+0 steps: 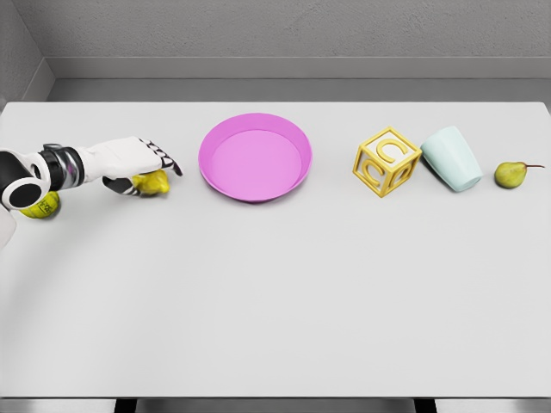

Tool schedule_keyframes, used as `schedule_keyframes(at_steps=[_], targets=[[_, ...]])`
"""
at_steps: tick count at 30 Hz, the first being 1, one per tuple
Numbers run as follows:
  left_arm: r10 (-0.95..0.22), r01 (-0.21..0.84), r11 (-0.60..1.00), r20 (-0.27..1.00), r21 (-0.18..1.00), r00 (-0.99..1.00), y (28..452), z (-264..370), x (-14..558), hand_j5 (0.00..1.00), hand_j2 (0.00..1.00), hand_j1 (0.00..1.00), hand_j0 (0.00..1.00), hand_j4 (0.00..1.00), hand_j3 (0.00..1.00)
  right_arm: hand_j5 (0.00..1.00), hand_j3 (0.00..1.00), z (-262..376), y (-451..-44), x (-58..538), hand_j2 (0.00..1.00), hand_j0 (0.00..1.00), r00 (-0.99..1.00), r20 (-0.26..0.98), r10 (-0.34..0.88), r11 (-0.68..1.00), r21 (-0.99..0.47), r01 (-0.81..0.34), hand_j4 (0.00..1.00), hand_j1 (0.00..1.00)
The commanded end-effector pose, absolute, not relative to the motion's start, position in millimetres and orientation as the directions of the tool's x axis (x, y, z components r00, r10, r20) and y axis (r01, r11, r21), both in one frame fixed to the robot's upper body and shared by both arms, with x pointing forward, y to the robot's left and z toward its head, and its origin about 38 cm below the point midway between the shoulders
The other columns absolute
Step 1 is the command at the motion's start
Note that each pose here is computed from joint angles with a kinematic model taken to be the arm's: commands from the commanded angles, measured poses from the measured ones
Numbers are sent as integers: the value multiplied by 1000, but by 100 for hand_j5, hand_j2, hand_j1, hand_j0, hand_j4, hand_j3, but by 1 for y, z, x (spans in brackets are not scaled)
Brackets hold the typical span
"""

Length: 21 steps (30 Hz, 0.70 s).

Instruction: Put the lemon on the plate with left arm

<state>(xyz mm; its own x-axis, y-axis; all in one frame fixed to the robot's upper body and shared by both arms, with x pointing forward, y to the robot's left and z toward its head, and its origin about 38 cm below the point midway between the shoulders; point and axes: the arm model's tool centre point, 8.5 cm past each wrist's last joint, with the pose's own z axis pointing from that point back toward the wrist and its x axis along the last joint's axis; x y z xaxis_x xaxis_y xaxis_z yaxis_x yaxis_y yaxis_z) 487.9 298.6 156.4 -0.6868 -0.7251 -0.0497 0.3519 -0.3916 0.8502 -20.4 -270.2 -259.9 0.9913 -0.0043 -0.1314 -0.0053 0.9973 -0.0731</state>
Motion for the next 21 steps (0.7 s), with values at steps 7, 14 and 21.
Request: schedule_keyframes(at_steps=[7,14,21], targets=[[-727,353,-385,-44,853,-685,299,157,488,66,66,66,66,66,66,100,100,-260,-270,-20,100,100,991,-132,-4,997,-73,-6,100,100],[-728,354,-383,-43,853,-684,300,156,487,60,60,60,60,60,60,100,100,-260,-270,-20,100,100,991,-132,-4,997,-73,-6,100,100],[-728,352,-377,-39,857,-684,300,158,487,55,55,55,55,55,55,100,100,-260,-270,-20,100,100,991,-132,-4,997,-73,-6,100,100]])
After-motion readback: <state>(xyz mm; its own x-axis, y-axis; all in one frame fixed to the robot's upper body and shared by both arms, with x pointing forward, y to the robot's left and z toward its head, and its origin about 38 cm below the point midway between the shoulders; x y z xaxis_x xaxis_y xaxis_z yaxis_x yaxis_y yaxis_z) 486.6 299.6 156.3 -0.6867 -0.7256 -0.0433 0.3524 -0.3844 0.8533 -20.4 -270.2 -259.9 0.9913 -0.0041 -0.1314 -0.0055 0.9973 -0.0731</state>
